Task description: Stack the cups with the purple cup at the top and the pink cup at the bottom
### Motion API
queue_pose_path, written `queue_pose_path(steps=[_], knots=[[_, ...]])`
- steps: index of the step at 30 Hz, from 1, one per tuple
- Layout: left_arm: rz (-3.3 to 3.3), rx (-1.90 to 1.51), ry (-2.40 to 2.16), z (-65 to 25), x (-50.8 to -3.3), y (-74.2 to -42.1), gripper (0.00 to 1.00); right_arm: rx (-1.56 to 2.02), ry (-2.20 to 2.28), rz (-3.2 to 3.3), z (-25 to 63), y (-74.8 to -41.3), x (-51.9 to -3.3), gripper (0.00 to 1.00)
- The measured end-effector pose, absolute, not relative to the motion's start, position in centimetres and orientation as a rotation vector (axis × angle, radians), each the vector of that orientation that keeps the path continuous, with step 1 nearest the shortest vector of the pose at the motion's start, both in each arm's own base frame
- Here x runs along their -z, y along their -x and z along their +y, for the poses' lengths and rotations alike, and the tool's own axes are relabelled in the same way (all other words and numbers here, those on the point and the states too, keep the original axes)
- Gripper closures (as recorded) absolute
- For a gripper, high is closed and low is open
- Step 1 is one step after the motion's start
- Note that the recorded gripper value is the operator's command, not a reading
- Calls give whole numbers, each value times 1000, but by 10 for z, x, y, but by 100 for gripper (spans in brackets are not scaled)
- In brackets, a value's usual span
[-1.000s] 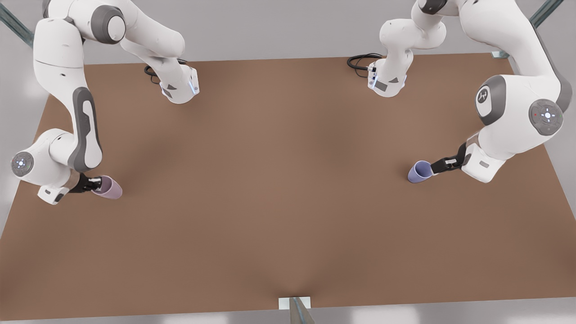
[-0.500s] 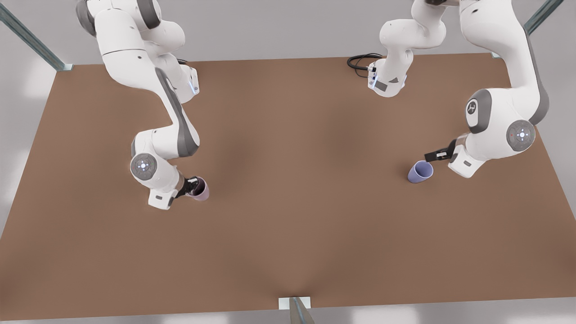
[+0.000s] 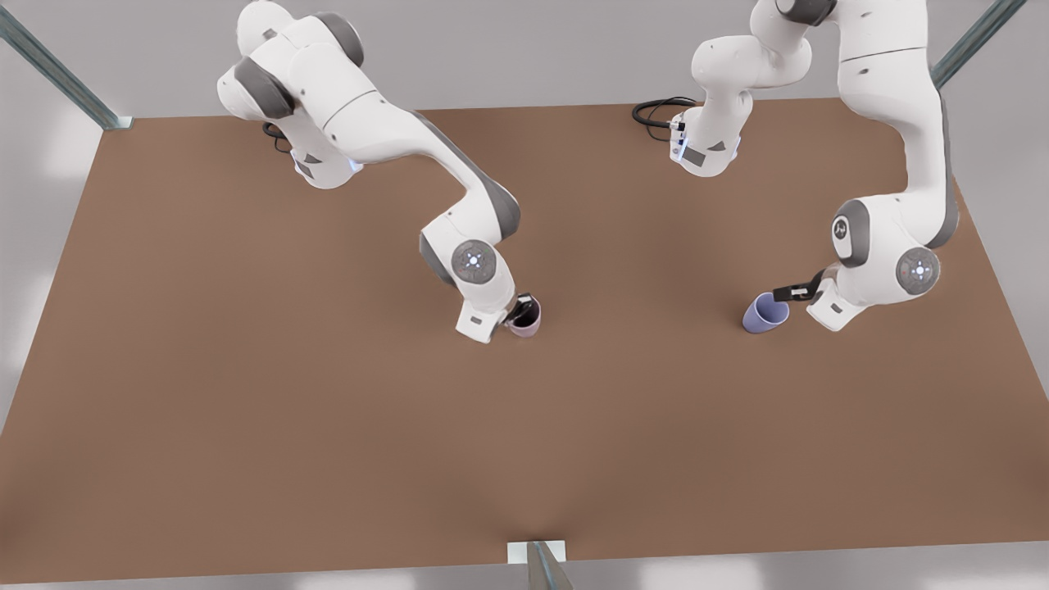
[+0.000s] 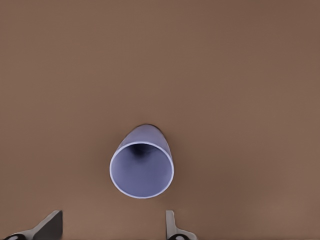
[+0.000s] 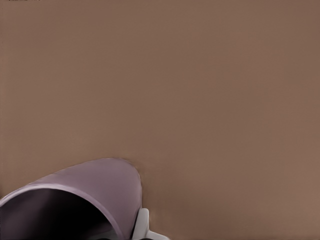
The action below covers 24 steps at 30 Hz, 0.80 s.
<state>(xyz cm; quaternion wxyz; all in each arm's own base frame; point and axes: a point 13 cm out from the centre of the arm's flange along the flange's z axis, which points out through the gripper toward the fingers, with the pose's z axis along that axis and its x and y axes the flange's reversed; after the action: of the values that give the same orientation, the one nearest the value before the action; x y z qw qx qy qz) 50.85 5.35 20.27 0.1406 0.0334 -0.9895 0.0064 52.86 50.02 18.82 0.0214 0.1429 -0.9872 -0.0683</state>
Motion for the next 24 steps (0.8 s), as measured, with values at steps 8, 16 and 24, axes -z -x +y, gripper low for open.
queue_pose_path(steps=[8, 16, 24], knots=[[-2905, -22, -36, 65, -168, -510, 0, 154, -197, -3035, 550, -483, -136, 79], [-2927, -24, -10, 77, -134, -507, 0, 92, 18, -3014, 550, -469, -108, 79], [-2948, -27, 2, 85, -118, -511, 0, 70, 173, -3026, 551, -469, -111, 0]])
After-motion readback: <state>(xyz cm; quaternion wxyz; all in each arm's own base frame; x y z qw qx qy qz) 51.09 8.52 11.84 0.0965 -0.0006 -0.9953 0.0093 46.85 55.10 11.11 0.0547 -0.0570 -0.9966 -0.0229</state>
